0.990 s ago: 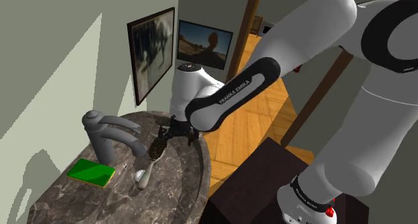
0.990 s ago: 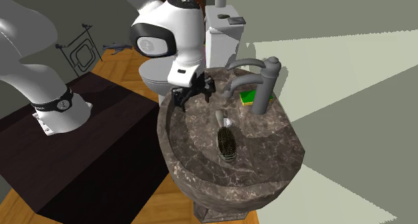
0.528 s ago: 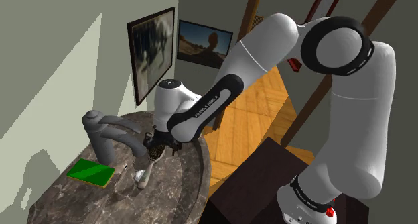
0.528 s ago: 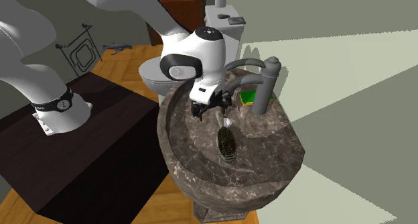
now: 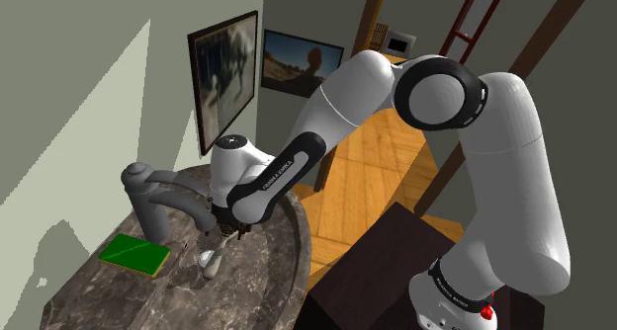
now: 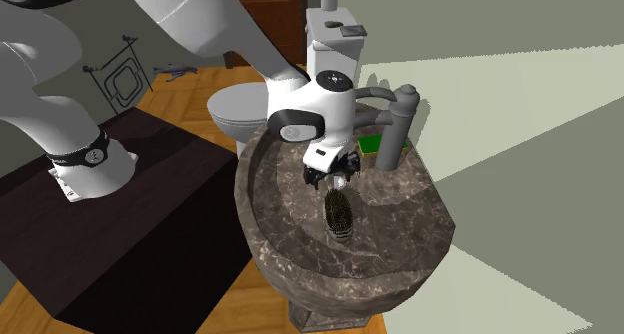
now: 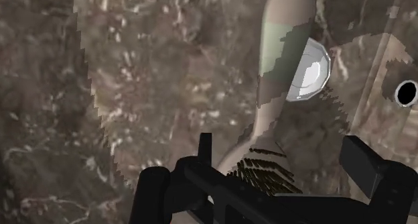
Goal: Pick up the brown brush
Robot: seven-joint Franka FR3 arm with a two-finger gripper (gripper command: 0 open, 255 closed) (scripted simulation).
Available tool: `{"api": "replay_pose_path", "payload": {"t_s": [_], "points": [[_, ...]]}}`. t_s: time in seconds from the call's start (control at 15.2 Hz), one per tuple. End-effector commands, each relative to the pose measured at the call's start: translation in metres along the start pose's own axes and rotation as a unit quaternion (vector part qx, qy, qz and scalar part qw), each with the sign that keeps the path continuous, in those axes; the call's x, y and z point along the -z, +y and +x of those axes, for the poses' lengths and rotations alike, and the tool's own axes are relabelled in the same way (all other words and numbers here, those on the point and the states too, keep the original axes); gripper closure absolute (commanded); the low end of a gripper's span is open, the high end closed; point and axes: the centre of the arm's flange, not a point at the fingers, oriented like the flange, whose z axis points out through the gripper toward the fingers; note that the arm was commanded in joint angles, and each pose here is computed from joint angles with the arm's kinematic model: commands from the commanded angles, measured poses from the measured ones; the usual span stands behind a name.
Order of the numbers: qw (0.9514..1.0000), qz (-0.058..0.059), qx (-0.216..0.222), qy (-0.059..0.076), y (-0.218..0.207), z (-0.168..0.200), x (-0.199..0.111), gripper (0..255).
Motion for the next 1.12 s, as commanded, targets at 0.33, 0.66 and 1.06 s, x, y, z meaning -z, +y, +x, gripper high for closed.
{"api": "replay_pose_path", "payload": {"t_s": [0.33, 0.66, 1.06], "points": [[1.0000, 0.000, -0.001, 0.000, 0.001, 0.003, -0.031, 0], [1.0000, 0.000, -0.001, 0.000, 0.001, 0.003, -0.032, 255], [1.0000, 0.000, -0.001, 0.000, 0.001, 0.002, -0.025, 255]]}}
